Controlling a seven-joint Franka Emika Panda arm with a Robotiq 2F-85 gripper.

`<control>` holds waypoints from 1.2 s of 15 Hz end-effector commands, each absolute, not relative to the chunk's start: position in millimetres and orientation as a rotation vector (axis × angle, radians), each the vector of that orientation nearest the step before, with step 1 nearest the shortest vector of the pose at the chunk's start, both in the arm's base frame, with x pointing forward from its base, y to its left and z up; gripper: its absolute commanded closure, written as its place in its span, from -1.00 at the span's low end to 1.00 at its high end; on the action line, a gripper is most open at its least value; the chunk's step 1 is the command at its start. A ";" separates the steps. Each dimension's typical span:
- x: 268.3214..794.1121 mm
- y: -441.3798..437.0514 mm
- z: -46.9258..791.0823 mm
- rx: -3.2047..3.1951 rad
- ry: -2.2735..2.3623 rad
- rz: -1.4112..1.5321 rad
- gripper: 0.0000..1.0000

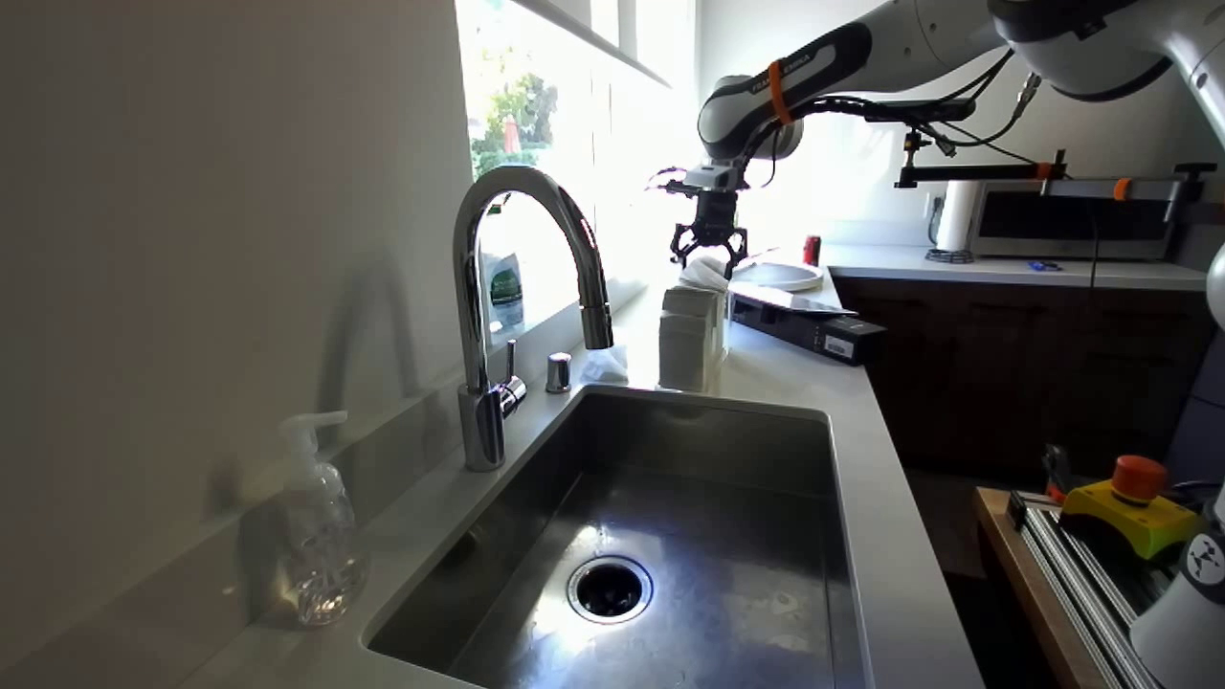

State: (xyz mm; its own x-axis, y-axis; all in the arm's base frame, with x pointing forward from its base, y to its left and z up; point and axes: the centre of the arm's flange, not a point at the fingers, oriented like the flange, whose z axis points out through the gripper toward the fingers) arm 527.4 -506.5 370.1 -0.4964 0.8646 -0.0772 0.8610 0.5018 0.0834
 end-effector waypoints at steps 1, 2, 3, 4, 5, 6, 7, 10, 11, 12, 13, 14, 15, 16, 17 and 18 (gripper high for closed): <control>517.3 -507.7 377.3 1.528 2.637 0.031 -1.00; 516.1 -506.5 380.0 1.540 2.627 0.027 -1.00; 515.1 -506.2 383.1 1.554 2.613 0.017 -1.00; 514.4 -506.3 386.5 1.562 2.603 0.012 -1.00; 513.4 -506.1 390.4 1.567 2.590 0.010 -1.00; 513.1 -506.4 393.5 1.569 2.583 0.006 -1.00; 512.6 -506.2 397.1 1.570 2.578 0.004 -1.00; 510.6 -502.5 408.3 1.588 2.548 -0.001 -1.00; 509.8 -500.5 412.9 1.601 2.538 0.003 -1.00; 508.1 -497.4 418.6 1.618 2.518 0.004 -1.00; 507.0 -495.1 424.5 1.634 2.500 0.004 -1.00; 505.1 -492.4 430.5 1.655 2.484 0.004 -1.00; 503.9 -490.6 436.7 1.676 2.463 -0.004 -1.00; 502.2 -489.0 442.6 1.689 2.447 -0.010 -1.00; 499.8 -487.3 447.9 1.710 2.433 -0.017 -1.00; 497.6 -485.9 453.4 1.722 2.423 -0.023 -1.00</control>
State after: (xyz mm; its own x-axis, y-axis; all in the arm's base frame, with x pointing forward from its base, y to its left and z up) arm 516.0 -501.9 440.4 -0.3582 0.9198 -0.1605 0.9223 0.3752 0.0921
